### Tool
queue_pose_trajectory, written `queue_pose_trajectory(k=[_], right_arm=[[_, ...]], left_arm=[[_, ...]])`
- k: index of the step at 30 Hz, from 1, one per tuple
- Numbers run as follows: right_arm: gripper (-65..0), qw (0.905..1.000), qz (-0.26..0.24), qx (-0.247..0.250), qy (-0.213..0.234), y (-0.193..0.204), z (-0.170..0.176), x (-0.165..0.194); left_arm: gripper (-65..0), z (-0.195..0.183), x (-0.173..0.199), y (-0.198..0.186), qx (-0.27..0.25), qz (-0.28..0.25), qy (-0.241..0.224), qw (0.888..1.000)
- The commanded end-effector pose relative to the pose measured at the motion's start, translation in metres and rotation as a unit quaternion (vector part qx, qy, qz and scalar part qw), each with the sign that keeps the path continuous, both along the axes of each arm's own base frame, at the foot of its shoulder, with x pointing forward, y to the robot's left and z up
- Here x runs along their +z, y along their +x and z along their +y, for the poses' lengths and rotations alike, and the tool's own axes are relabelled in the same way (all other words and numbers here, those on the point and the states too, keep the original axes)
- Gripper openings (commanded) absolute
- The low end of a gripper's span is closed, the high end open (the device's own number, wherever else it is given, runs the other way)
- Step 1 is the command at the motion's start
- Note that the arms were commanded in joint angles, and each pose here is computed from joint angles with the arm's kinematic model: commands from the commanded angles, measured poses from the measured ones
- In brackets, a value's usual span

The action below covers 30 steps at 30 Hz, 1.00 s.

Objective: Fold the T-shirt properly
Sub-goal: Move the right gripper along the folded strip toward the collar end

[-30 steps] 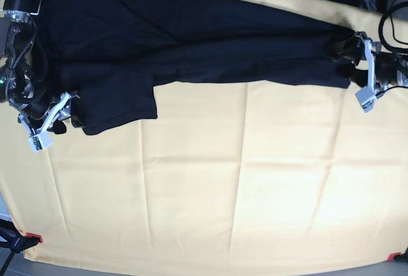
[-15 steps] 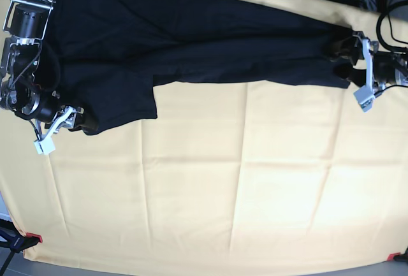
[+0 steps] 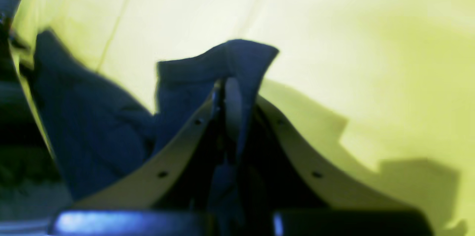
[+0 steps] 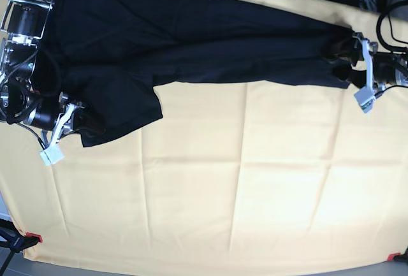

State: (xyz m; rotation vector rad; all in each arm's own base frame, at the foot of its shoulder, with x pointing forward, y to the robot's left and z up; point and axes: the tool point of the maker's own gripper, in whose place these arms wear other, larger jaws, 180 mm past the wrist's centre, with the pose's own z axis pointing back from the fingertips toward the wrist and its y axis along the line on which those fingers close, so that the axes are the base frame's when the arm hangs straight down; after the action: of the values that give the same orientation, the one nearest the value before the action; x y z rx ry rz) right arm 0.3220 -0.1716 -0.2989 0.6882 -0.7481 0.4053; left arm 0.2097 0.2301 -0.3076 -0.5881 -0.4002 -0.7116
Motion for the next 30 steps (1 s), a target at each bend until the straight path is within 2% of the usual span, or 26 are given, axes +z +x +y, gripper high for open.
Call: queue_pose_trajectory(k=[1, 7, 17, 22, 25, 30], right_arm=[[-65.0, 0.9994, -0.032, 0.013, 0.005, -0.001, 0.002, 0.020], [-65.0, 0.9945, -0.053, 0.077, -0.047, -0.058, 0.027, 0.027], [-65.0, 0.9810, -0.016, 0.160, -0.108, -0.143, 0.042, 0.017], [-65.0, 0.9760, 0.015, 0.180, -0.121, -0.169, 0.044, 0.008], [-65.0, 0.9724, 0.037, 0.176, -0.149, -0.178, 0.036, -0.005], [-65.0, 0.9654, 0.070, 0.188, -0.166, -0.196, 0.026, -0.014]], left_arm=[[-24.7, 0.004, 0.013, 0.009, -0.003, -0.020, 0.001, 1.000], [-24.7, 0.003, 0.013, 0.009, -0.002, -0.021, 0.001, 1.000], [-24.7, 0.003, 0.013, 0.009, -0.002, -0.021, 0.001, 1.000], [-24.7, 0.004, 0.013, 0.009, -0.003, -0.021, 0.003, 1.000], [-24.7, 0.004, 0.012, 0.009, -0.003, -0.021, 0.004, 1.000], [-24.7, 0.005, 0.012, 0.009, -0.003, -0.021, 0.006, 1.000]])
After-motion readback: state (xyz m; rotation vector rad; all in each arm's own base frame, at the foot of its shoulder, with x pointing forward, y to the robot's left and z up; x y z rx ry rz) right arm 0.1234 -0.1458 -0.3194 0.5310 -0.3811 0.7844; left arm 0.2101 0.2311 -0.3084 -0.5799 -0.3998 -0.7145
